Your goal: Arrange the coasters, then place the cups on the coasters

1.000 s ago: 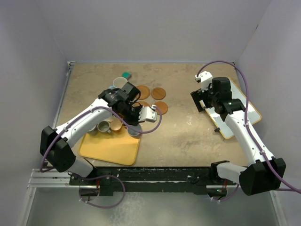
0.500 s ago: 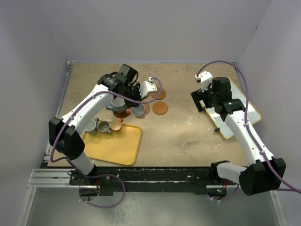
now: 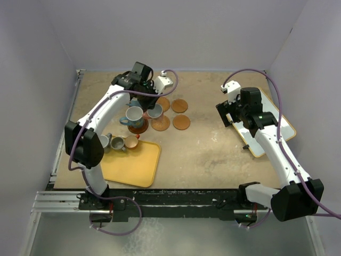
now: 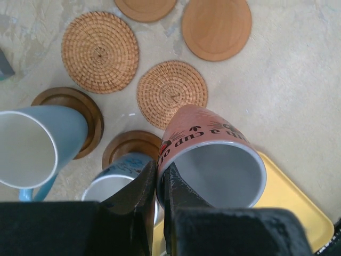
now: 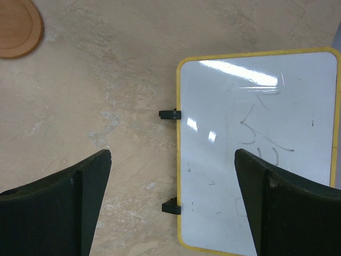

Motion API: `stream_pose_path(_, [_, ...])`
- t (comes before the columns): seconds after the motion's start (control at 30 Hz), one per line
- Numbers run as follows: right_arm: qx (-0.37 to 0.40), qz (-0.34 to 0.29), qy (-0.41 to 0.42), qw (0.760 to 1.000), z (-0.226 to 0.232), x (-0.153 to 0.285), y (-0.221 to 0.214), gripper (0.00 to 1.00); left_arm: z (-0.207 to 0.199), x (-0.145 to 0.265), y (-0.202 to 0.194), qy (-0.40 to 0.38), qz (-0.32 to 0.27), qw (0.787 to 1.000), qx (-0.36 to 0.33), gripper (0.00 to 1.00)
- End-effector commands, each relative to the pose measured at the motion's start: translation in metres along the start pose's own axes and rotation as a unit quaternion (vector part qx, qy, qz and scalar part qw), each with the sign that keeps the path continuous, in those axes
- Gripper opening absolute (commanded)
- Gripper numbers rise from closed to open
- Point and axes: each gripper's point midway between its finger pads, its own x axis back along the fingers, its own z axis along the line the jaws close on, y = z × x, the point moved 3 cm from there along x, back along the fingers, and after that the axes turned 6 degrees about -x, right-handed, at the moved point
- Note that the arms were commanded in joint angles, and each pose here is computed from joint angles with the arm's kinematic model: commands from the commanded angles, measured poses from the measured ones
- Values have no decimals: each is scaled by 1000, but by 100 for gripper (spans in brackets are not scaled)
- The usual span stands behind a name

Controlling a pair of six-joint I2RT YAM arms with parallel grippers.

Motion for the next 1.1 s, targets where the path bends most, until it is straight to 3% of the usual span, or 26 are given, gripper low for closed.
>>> stream_pose_path(0.0, [3,-14,-8,1000,-4,3,7,100,26,7,29,38,-38,998,19,3])
stream_pose_path(0.47, [3,-17,-10,1000,-5,4,9,100,70,-35,31,34,9,999,39,3])
stream_pose_path(1.07, [6,-14,-17,1000,-7,4,8,100,117,-75,31,73,-2,994,79,3])
